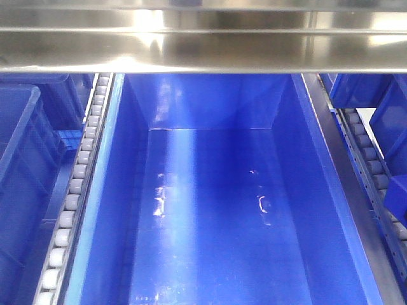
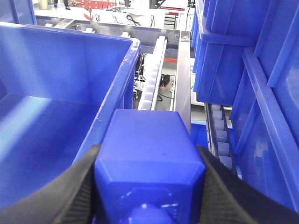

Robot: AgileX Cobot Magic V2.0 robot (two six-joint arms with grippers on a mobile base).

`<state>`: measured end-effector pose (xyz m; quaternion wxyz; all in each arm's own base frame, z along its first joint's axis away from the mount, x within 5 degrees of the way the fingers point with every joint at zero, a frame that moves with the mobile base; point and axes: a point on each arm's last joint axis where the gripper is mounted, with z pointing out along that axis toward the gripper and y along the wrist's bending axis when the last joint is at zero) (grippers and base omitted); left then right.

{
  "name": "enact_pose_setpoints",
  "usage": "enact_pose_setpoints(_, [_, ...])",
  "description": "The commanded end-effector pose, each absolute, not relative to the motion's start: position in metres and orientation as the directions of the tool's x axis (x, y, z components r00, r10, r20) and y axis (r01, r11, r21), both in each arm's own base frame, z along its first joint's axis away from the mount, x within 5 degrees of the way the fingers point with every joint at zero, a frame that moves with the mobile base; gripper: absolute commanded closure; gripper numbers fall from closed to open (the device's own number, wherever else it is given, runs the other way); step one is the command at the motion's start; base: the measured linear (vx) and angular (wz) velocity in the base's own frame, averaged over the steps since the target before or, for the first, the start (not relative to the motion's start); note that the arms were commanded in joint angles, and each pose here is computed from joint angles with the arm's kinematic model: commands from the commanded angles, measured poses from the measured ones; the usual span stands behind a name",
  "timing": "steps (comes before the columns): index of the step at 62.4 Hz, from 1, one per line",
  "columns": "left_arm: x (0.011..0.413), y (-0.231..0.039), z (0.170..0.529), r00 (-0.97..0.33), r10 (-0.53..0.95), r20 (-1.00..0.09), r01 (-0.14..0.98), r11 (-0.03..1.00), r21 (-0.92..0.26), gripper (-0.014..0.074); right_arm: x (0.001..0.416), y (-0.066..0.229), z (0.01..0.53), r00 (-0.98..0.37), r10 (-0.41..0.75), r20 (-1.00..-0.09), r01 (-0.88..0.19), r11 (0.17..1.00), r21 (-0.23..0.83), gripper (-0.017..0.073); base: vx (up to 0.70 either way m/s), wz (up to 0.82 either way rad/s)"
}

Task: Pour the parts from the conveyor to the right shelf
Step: 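Turn toward the shelf and stop facing an empty blue bin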

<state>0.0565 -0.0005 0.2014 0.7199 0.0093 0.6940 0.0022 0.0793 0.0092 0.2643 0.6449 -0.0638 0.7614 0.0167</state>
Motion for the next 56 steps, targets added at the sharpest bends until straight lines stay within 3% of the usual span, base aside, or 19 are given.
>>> enact_pose_setpoints(1, [0.0563, -0.0012, 0.1989, 0.097, 0.005, -0.995, 0.019, 1.000, 0.007, 0.0600, 0.0802, 0.0079, 0.2812, -0.058, -0.069, -0.996, -0.098, 0.993, -0.063, 0.0564, 0.00, 0.00])
enact_pose_setpoints(56, [0.0562, -0.0012, 0.1990, 0.099, 0.005, -0.995, 0.019, 1.000, 0.007, 0.0600, 0.0802, 0.0078, 0.2817, -0.052, -0.071, -0.996, -0.096, 0.993, -0.066, 0.0564, 0.00, 0.00])
